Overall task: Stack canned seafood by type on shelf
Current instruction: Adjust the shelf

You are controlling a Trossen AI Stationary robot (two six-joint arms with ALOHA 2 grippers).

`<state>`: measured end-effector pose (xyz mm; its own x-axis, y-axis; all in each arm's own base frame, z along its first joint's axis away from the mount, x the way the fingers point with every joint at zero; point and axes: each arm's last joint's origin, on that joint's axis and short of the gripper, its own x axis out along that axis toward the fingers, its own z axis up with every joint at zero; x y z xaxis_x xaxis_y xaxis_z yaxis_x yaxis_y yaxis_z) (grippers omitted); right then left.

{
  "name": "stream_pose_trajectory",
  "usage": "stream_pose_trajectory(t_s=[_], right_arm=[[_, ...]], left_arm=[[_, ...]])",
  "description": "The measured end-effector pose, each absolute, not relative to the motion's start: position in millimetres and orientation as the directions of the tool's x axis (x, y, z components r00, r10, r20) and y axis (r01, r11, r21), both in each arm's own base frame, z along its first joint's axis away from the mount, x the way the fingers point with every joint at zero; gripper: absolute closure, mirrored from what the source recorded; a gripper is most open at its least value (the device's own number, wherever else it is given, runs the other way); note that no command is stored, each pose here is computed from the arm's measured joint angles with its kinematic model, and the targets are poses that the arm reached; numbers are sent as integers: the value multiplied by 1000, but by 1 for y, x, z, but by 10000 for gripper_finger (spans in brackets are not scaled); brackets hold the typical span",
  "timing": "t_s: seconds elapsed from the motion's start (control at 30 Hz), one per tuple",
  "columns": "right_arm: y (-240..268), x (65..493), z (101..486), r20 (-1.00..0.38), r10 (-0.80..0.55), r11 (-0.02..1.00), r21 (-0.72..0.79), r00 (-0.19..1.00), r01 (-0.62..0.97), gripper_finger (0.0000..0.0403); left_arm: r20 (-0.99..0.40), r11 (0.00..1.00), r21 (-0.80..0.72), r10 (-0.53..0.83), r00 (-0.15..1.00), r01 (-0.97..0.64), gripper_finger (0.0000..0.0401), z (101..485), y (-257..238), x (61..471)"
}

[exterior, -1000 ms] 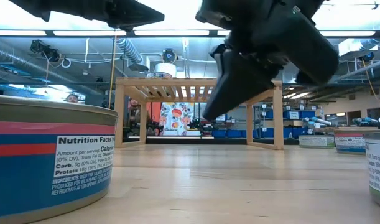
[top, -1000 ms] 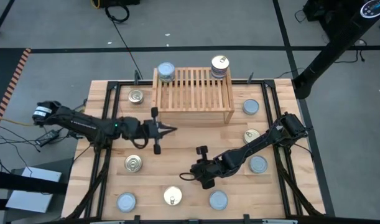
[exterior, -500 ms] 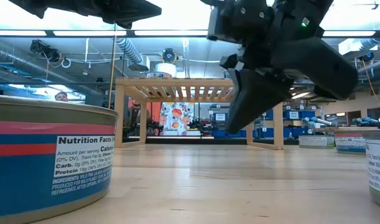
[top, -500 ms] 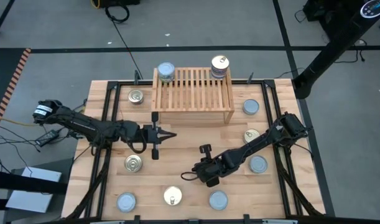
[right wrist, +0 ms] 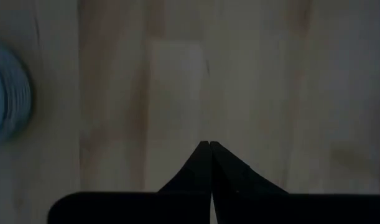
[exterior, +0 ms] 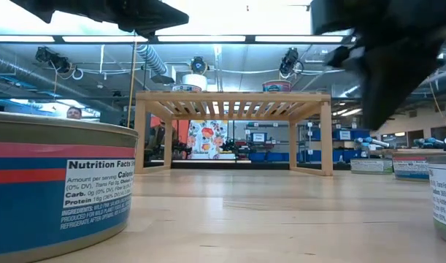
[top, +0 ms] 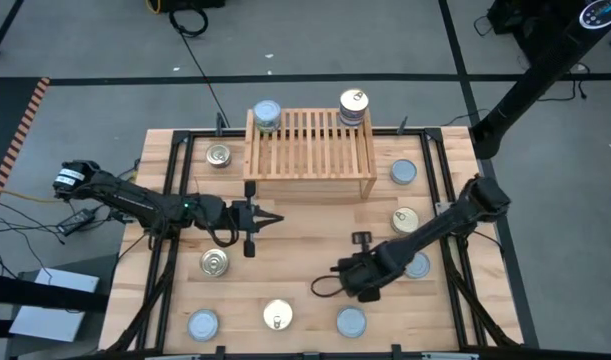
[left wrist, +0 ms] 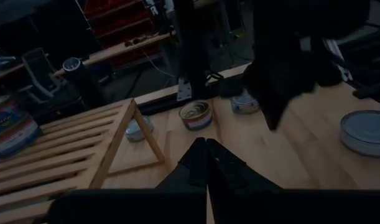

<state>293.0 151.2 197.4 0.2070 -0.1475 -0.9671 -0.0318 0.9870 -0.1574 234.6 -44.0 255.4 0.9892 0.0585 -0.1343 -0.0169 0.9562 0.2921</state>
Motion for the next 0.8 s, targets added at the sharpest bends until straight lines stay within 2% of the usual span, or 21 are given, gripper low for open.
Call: stream_pose_trajectory(t_s=[0.23,0.37,0.57,0.8], right_arm=[[135,254,232,-966,-250,955,-236,64,181,396],[125,239,247,-946,-322,921,-303,40,246,396],[121,233,259,-951,-295,926,-262,88,271,396],[125,233,259,-948,-291,938,-256,129,234,396]], left_arm=[[-151,957,289,41,988,4,400,254,-44,234],[-151,957,289,41,988,4,400,254,-45,234],[-156,932,360,9,988,48,400,253,-52,233],[-173,936,342,-30,984,88,400,252,-61,230]])
